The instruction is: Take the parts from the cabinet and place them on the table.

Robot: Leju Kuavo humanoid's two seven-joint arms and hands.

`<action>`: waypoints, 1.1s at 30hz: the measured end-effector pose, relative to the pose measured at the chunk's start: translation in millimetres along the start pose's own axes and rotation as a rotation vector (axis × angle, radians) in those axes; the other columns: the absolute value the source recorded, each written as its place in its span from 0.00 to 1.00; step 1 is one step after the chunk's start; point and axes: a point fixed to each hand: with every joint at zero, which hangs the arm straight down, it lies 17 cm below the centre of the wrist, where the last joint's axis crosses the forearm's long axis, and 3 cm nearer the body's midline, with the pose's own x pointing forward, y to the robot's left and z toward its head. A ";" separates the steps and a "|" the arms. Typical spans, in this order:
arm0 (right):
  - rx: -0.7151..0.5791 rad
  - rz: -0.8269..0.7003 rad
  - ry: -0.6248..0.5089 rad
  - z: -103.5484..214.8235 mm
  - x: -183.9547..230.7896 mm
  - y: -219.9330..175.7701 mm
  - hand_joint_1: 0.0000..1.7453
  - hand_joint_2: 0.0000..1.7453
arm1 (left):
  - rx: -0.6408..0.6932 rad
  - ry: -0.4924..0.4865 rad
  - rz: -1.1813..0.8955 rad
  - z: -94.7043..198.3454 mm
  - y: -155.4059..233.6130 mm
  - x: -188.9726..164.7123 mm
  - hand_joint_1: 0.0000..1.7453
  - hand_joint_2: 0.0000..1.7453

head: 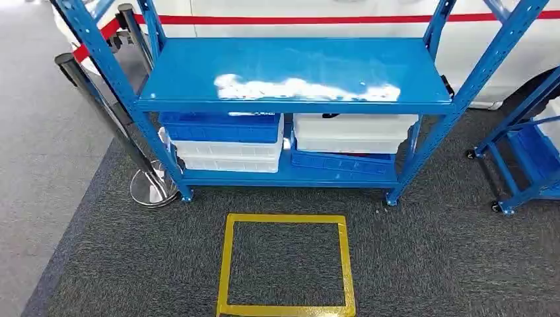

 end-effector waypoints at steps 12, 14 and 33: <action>0.006 -0.001 0.011 0.8 -6.7 4.9 0.00 0.00 | 0.007 0.018 -0.002 2.8 4.1 -12.1 0.00 0.00; 0.006 -0.002 0.003 0.7 -0.6 5.2 0.00 0.00 | 0.006 0.024 -0.002 3.6 3.6 -15.1 0.00 0.00; 0.006 0.000 -0.003 0.6 2.7 5.7 0.00 0.00 | 0.009 0.022 -0.020 -0.2 0.2 -4.2 0.00 0.00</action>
